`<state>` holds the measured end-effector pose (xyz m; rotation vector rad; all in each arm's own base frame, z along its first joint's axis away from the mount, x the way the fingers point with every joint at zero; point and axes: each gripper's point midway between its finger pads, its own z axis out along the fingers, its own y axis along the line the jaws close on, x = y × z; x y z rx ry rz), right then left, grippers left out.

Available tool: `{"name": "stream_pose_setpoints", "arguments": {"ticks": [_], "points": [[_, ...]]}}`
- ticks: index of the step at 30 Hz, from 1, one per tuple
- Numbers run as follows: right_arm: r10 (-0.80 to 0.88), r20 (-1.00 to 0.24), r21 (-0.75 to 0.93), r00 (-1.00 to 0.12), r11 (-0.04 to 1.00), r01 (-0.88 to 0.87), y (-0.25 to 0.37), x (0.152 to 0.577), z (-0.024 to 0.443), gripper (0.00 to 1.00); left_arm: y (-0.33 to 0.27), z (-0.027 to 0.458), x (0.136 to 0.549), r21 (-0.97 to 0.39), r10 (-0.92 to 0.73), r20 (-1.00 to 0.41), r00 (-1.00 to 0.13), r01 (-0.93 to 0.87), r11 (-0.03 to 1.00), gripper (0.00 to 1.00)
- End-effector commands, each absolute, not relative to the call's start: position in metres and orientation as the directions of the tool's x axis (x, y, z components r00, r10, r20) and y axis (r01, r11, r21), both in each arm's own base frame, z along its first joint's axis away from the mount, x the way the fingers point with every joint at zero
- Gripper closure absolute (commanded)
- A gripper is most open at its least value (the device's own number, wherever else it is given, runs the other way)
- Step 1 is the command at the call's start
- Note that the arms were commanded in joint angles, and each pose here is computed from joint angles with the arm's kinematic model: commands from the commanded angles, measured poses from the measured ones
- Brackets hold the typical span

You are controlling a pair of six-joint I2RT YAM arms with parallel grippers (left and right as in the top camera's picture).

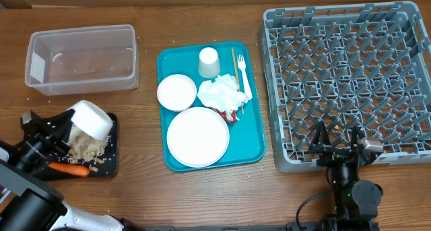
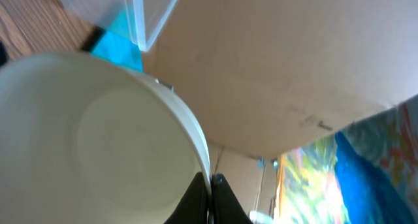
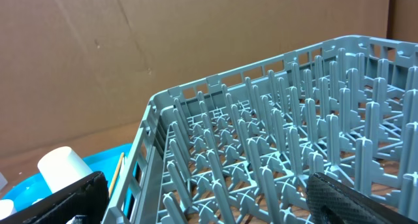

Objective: Sort waste into correct bins and load items into the dishwasher rack
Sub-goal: 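Return the emptied bowl to the teal tray and release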

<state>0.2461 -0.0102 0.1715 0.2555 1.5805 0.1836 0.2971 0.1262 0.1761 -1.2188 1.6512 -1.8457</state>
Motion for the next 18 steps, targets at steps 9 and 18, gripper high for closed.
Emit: {"name": "stream_pose_setpoints", "arguments": {"ticks": [9,18], "points": [[0.270,-0.963,0.269,-0.011,0.962,0.049,-0.011,0.246,0.170,0.00,0.057,0.215,0.279,-0.983,-0.635,-0.054,-0.771,-0.071,0.169,0.96],[0.270,-0.963,0.269,-0.011,0.962,0.049,-0.011,0.246,0.170,0.00,0.012,0.286,0.291,-0.734,-0.417,-0.375,-0.828,-0.010,0.679,0.96]]}}
